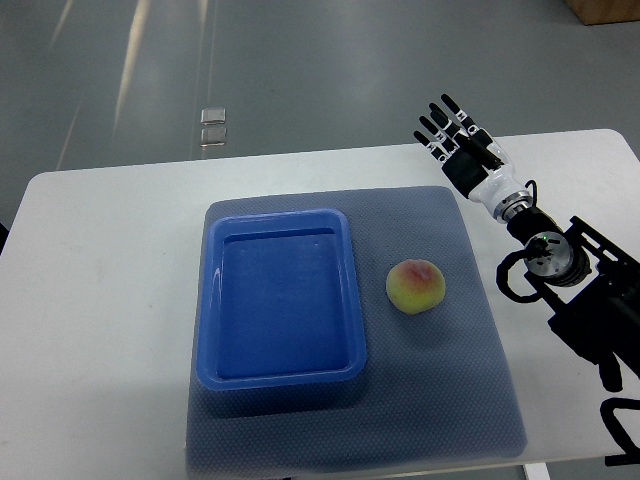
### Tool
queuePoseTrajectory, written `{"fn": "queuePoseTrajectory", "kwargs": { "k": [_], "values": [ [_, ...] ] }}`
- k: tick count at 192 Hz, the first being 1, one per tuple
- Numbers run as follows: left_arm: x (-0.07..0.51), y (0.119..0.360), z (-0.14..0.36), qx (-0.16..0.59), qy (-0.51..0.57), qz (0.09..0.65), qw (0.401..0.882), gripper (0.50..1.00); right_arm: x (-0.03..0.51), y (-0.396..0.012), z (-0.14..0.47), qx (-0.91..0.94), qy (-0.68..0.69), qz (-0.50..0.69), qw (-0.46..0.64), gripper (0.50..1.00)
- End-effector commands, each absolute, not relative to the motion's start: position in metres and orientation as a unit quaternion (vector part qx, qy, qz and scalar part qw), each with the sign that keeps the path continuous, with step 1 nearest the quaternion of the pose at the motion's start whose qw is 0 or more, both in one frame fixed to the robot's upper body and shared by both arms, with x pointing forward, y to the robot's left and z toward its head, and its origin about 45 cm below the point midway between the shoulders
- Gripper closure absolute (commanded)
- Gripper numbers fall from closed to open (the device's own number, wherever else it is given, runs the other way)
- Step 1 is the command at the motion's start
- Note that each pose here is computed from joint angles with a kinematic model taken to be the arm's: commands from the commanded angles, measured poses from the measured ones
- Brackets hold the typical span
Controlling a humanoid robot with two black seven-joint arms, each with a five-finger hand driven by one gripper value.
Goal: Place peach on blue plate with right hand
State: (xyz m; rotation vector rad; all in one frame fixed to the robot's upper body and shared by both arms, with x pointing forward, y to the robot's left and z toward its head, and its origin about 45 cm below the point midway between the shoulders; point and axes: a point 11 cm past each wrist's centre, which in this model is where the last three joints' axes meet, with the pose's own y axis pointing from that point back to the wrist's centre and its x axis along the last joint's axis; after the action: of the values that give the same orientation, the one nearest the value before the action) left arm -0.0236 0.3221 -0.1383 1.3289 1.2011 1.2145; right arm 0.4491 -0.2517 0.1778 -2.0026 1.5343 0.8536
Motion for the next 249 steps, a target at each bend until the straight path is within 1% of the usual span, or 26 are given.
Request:
{"fn": "queuePoseTrajectory", "kwargs": {
  "k": [1,61,79,90,98,117,119,134,143,144,147,149,159,160,166,186,211,236,249],
  "values": [
    [-0.024,0.322,-0.138,0.542,0.490,0.495,0.470,0.500,0.449,-0.252,0.178,-0.730,0.560,0.311,0.237,0.568],
    [-0.024,0.322,-0.138,0.542,0.490,0.496,0.469,0.500,0.451,-0.252,0.184,-0.737,0.557,0.300,0.237,0.568],
    [-0.024,0.322,-0.138,0.542,0.490,0.496,0.469,0.500,0.453,-0.249,0.190,-0.766,0.549,0.267,0.202,0.568],
    [-0.024,0.322,-0.138,0.542,0.491,0.495,0.470,0.500,0.457,-0.242,0.204,-0.803,0.525,0.225,0.169,0.568],
    [-0.024,0.321,-0.138,0.541,0.491,0.495,0.470,0.500,0.458,-0.239,0.211,-0.835,0.503,0.184,0.125,0.568],
    [-0.024,0.321,-0.138,0.541,0.491,0.495,0.470,0.500,0.458,-0.235,0.229,-0.899,0.435,0.049,-0.029,0.570],
    [-0.024,0.321,-0.138,0.541,0.491,0.495,0.470,0.500,0.458,-0.235,0.229,-0.899,0.435,0.049,-0.029,0.570],
    [-0.024,0.321,-0.138,0.541,0.491,0.495,0.470,0.500,0.455,-0.233,0.246,-0.918,0.355,-0.071,-0.164,0.570],
    [-0.024,0.321,-0.138,0.541,0.491,0.495,0.470,0.500,0.455,-0.233,0.246,-0.918,0.355,-0.072,-0.164,0.570],
    [-0.024,0.321,-0.138,0.541,0.491,0.495,0.470,0.500,0.451,-0.230,0.259,-0.915,0.295,-0.135,-0.239,0.570],
    [-0.024,0.321,-0.138,0.541,0.491,0.494,0.471,0.500,0.449,-0.229,0.263,-0.911,0.271,-0.155,-0.270,0.570],
    [-0.024,0.320,-0.138,0.540,0.492,0.494,0.471,0.500,0.449,-0.229,0.265,-0.909,0.261,-0.162,-0.283,0.570],
    [-0.024,0.320,-0.138,0.540,0.492,0.494,0.471,0.500,0.449,-0.229,0.265,-0.908,0.261,-0.162,-0.283,0.570],
    [-0.024,0.320,-0.138,0.541,0.491,0.494,0.471,0.500,0.446,-0.230,0.270,-0.895,0.225,-0.183,-0.339,0.568],
    [-0.023,0.320,-0.138,0.540,0.491,0.494,0.472,0.500,0.445,-0.228,0.272,-0.885,0.208,-0.194,-0.369,0.568],
    [-0.021,0.320,-0.138,0.540,0.490,0.494,0.473,0.500,0.437,-0.222,0.268,-0.870,0.165,-0.214,-0.411,0.568],
    [-0.020,0.320,-0.138,0.539,0.490,0.495,0.473,0.500,0.427,-0.212,0.258,-0.871,0.139,-0.217,-0.418,0.568],
    [-0.020,0.320,-0.138,0.539,0.490,0.495,0.473,0.500,0.423,-0.213,0.250,-0.870,0.134,-0.214,-0.423,0.568],
    [-0.020,0.321,-0.138,0.539,0.490,0.495,0.473,0.500,0.412,-0.213,0.236,-0.875,0.123,-0.202,-0.423,0.568]
  ]
}}
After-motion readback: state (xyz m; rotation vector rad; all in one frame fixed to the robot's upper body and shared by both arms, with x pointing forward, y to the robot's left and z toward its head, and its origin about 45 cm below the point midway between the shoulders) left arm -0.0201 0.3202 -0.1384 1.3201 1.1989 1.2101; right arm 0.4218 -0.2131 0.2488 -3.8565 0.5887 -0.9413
